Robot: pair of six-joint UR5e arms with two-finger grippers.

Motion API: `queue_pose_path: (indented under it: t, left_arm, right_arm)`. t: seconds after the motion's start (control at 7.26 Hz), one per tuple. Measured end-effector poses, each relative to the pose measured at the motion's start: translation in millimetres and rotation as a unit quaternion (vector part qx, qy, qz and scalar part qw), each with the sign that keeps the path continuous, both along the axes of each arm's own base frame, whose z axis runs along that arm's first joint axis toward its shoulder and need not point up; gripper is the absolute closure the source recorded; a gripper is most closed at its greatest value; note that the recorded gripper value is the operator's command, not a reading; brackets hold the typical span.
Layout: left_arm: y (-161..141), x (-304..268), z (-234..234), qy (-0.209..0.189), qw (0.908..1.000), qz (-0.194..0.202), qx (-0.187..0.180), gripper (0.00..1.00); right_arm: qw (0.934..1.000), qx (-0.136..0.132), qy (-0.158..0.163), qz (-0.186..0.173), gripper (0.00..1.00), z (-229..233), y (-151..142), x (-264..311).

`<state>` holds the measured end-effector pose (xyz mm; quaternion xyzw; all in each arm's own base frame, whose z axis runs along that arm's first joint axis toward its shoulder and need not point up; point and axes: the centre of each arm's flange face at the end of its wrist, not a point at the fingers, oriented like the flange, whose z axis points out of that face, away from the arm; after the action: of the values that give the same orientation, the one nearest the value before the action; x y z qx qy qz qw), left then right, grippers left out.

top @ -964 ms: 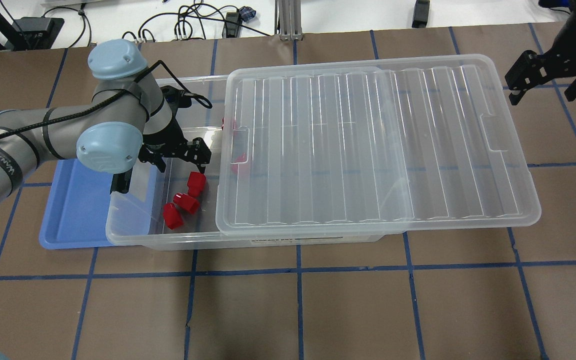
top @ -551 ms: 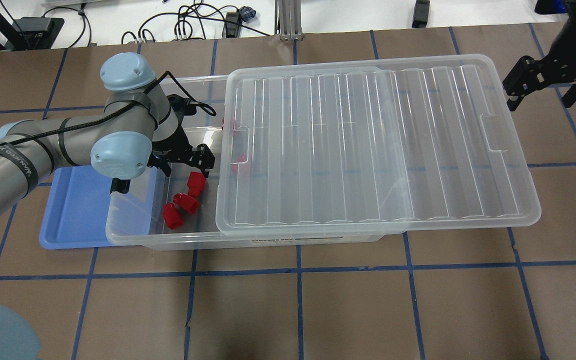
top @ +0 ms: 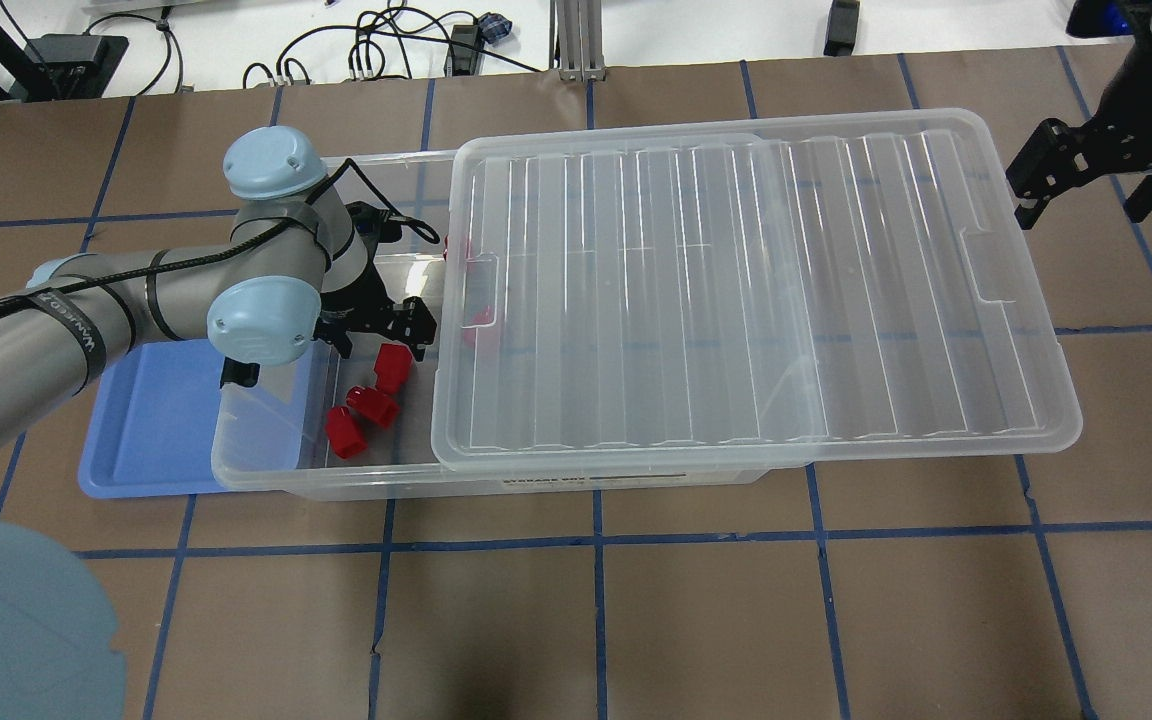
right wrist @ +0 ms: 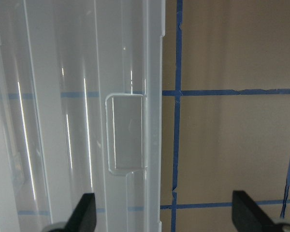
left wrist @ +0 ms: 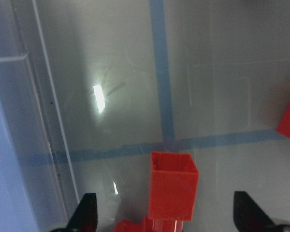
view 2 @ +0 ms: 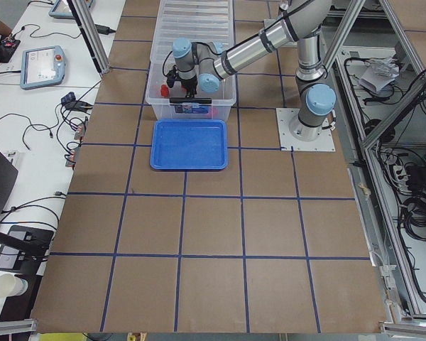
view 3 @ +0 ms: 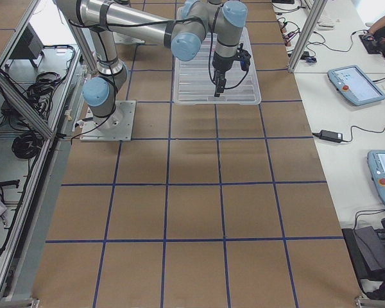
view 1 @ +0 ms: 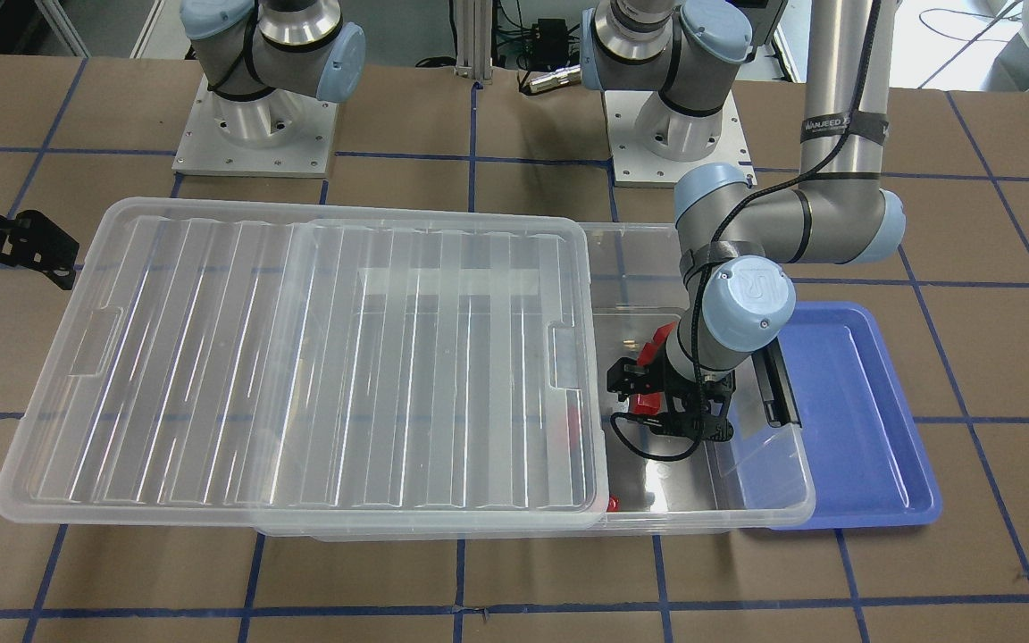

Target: Place red block in blue tray from box

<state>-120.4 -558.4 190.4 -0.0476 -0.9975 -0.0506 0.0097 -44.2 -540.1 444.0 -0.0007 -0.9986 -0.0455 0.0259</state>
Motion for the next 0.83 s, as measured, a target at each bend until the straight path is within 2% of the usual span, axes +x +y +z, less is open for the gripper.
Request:
queue_pose_path:
  t: [0.14, 0.28, 0.55, 0.83]
  left_arm:
    - [1, 0, -9, 0.000, 1.0000, 0.000, 0.004, 0.42]
    - [7, -1, -17, 0.000, 0.9999, -0.001, 0.010, 0.90]
    - [13, -1, -17, 0.000, 0.9999, -0.004, 0.010, 0.96]
    - [10, -2, -10, 0.000, 1.0000, -0.004, -0.001, 0.97]
  right_arm:
    - [1.0000, 0.001, 0.000, -0.001, 0.00, 0, 0, 0]
    - [1.0000, 0.002, 0.000, -0.001, 0.00, -1, 1, 0]
    - [1.0000, 0.000, 0.000, 0.000, 0.00, 1, 3, 1]
    - [1.0000, -0.001, 0.000, 0.003, 0.00, 2, 3, 1]
